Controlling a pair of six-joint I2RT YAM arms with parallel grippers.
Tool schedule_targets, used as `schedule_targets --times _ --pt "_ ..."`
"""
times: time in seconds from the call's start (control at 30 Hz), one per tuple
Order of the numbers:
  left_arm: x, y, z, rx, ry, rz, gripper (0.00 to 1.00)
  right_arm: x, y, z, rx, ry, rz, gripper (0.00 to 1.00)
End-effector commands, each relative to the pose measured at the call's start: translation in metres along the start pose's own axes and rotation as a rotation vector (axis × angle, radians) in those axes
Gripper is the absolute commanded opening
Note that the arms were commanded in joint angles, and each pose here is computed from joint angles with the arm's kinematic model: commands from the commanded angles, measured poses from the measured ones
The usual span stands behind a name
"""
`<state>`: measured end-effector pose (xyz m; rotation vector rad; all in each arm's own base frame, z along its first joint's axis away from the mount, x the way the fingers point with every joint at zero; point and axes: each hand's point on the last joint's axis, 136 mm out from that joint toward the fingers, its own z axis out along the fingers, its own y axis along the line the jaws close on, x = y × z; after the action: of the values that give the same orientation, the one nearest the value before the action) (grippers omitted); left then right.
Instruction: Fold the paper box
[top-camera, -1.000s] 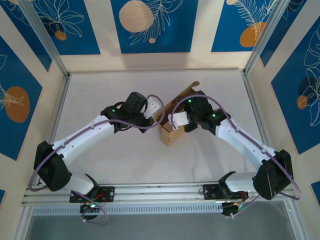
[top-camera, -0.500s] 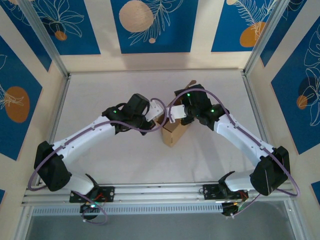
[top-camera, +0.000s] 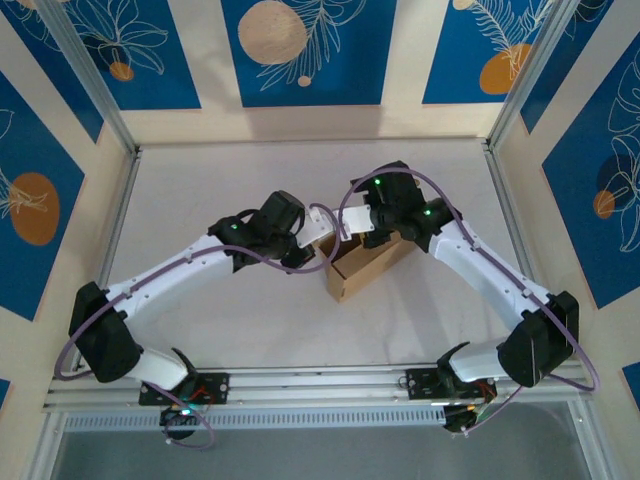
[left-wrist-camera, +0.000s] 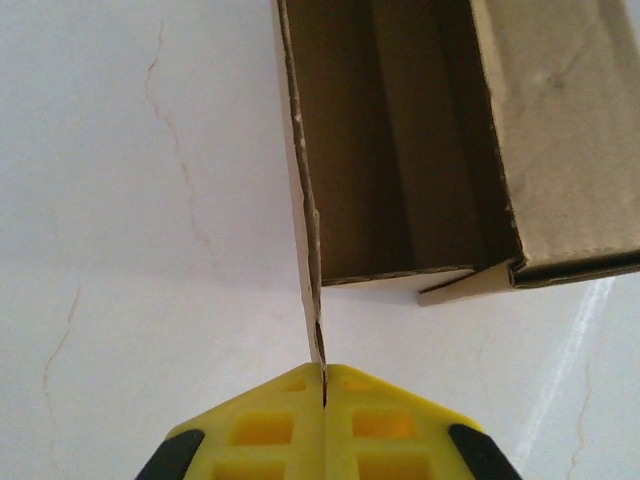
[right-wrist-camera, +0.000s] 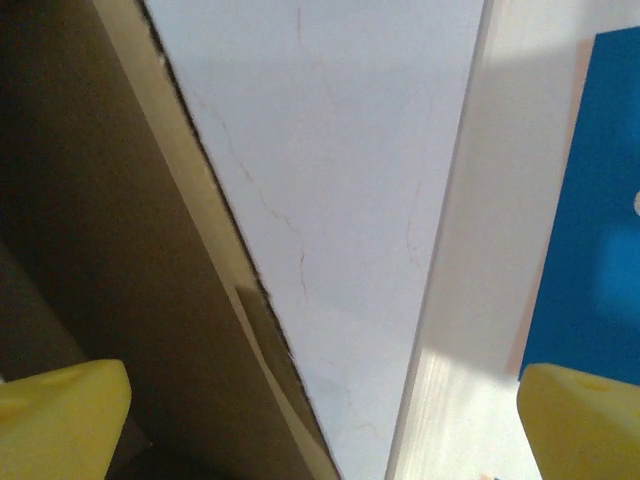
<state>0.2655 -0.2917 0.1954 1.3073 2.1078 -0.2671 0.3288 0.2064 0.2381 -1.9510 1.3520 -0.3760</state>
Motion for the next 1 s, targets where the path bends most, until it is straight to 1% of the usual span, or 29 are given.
schedule_targets --times 0.0,0.13,0.27,0.37,0.53,0.7,0.8,0.97 --pt "-0.005 0.007 0.008 -0.047 0.000 0.060 0.00 -0.008 0.013 -0.036 -0.049 -0.026 0.009 0.99" --pt "-0.015 0.008 0.007 -0.052 -0.047 0.101 0.00 0.004 0.041 -0.053 -0.105 0.029 0.011 0.99" --pt "-0.021 0.010 0.006 -0.072 -0.085 0.154 0.00 0.002 0.068 -0.078 -0.170 0.010 0.066 0.99" --pt "-0.025 0.011 0.006 -0.076 -0.101 0.182 0.00 0.003 0.080 -0.090 -0.192 -0.006 0.111 0.99" --pt "-0.027 0.008 0.008 -0.057 -0.098 0.203 0.00 0.008 0.109 -0.082 -0.257 0.022 0.136 0.99" --pt "-0.022 0.005 0.010 -0.046 -0.090 0.214 0.00 0.011 0.119 -0.074 -0.261 0.029 0.136 0.99" --pt "-0.022 0.002 0.010 -0.031 -0.096 0.217 0.00 0.013 0.118 -0.065 -0.236 0.035 0.125 0.99" --pt "-0.021 -0.004 0.009 0.004 -0.099 0.228 0.00 0.018 0.101 -0.043 -0.122 0.062 0.062 0.99"
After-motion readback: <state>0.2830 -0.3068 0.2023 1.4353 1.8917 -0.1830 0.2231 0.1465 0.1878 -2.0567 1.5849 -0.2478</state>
